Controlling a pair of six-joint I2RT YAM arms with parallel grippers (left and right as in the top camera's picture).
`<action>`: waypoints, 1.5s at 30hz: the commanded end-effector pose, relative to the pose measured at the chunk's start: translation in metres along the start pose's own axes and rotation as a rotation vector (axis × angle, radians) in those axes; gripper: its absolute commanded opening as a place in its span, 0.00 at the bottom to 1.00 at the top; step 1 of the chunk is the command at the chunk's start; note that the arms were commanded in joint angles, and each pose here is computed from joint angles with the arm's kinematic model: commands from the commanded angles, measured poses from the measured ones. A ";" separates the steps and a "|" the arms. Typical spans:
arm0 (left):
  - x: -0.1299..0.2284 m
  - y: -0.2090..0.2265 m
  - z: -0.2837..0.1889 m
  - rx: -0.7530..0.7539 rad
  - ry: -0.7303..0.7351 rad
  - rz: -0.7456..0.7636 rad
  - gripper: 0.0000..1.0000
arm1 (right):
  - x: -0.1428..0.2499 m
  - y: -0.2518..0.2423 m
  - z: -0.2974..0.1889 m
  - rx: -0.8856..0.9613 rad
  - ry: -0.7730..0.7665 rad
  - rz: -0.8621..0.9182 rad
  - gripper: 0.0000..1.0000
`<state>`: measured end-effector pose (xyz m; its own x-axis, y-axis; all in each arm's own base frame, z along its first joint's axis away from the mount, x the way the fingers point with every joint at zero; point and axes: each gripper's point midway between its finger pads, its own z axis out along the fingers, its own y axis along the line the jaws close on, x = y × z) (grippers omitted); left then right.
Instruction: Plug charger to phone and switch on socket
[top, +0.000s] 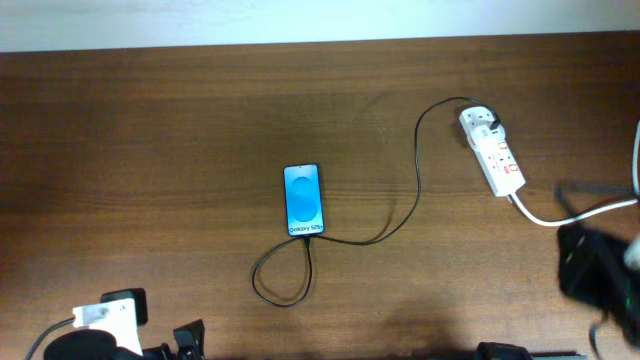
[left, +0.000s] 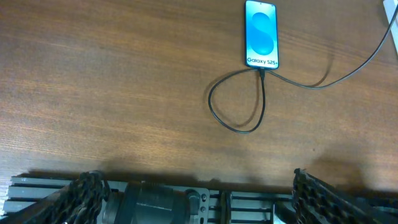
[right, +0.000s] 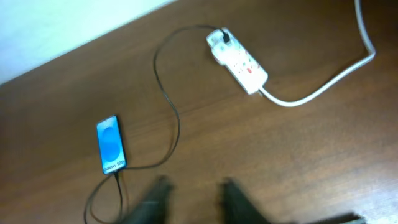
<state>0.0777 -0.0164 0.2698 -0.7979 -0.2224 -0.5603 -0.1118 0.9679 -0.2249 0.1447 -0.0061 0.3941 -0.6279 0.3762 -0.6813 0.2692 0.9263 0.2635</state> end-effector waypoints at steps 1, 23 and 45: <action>-0.001 0.001 -0.002 -0.004 -0.010 0.009 1.00 | 0.030 -0.003 -0.026 -0.039 -0.069 -0.034 0.68; -0.001 0.001 -0.002 -0.004 -0.010 0.009 0.99 | 0.144 -0.019 -0.084 -0.160 -0.409 -0.299 0.98; -0.001 0.001 -0.002 -0.004 -0.010 0.009 0.99 | 0.047 0.052 0.063 -0.534 -0.886 -0.509 0.98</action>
<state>0.0777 -0.0163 0.2696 -0.7982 -0.2223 -0.5599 -0.1122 0.9680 -0.2244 0.1599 0.0478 0.3604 0.2413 -0.0080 -0.9704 -0.2677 0.9606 -0.0744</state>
